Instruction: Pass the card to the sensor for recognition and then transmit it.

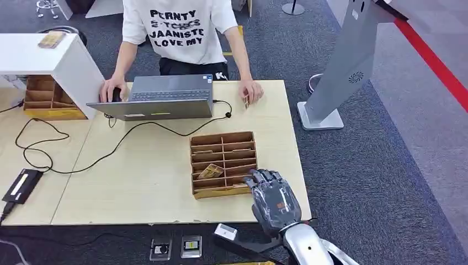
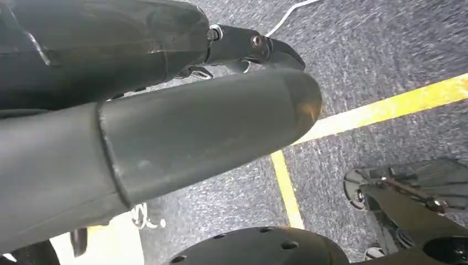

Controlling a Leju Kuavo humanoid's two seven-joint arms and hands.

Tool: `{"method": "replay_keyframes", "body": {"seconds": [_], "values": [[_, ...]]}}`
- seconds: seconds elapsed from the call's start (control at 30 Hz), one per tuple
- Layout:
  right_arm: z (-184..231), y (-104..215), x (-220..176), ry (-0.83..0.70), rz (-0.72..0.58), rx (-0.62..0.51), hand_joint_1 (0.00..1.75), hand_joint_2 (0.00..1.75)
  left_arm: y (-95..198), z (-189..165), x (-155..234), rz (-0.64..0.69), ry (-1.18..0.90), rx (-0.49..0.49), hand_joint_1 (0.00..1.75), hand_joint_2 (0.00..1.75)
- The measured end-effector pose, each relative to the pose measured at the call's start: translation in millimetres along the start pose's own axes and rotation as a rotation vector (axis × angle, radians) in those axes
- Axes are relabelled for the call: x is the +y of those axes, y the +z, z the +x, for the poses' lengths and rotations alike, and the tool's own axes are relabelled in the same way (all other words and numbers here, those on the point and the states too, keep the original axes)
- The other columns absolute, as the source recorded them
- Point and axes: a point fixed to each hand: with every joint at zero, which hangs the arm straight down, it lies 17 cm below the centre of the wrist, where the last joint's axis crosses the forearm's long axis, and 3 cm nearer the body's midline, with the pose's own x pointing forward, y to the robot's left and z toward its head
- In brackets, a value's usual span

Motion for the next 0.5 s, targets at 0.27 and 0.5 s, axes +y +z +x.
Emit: {"method": "replay_keyframes", "body": {"seconds": [0.27, 0.5], "values": [[26.3, -17.2, -3.1, -0.051, -0.014, -0.058, 0.63, 1.75, 0.0, -2.0, 0.5, 0.002, 0.021, 0.016, 0.00, 0.00], [43.4, -36.3, -3.3, -0.114, -0.033, -0.100, 0.66, 1.75, 0.0, -2.9, 0.6, 0.002, 0.037, 0.024, 0.00, 0.00]]}}
